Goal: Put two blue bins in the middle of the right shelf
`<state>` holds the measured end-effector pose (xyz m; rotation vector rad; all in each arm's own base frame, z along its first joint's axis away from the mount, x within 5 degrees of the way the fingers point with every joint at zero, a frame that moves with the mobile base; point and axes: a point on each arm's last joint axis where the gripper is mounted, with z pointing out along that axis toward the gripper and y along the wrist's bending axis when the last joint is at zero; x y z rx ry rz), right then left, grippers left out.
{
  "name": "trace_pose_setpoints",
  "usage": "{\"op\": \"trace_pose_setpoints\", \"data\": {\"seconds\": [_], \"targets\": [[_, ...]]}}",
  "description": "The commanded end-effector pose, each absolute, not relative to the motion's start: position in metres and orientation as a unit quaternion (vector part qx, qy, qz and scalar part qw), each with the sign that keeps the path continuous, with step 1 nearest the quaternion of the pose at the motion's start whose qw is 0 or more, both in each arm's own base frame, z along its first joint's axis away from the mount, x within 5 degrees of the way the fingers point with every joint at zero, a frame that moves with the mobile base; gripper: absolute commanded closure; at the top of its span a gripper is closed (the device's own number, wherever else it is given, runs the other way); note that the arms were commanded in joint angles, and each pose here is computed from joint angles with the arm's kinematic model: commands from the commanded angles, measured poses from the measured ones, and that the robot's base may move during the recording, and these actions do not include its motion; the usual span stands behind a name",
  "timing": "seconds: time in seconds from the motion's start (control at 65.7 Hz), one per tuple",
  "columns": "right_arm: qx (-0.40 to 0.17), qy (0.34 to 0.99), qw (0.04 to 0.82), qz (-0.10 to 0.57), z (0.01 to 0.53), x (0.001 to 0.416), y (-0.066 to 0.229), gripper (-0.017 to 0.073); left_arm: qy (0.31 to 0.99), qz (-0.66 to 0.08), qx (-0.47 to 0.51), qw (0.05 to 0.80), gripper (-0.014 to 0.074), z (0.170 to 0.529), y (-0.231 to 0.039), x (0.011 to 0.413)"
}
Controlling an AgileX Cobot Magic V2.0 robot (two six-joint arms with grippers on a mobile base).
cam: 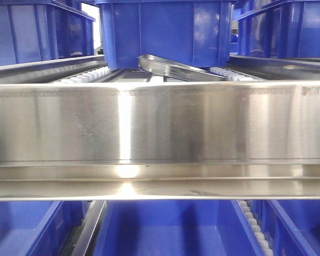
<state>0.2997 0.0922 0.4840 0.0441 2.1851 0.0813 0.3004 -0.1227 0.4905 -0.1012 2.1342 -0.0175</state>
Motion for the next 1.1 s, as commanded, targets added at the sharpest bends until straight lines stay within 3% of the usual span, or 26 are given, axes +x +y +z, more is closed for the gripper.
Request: {"op": "trace_pose_setpoints", "data": {"seconds": [0.0, 1.08], "targets": [[0.012, 0.873, 0.488, 0.02, 0.495, 0.296, 0.0874, 0.0721, 0.857, 0.003, -0.042, 0.514, 0.0704, 0.5025, -0.1167, 0.2965], [0.012, 0.873, 0.488, 0.02, 0.495, 0.296, 0.0874, 0.0721, 0.857, 0.003, -0.042, 0.514, 0.0704, 0.5025, -0.1167, 0.2965]]}}
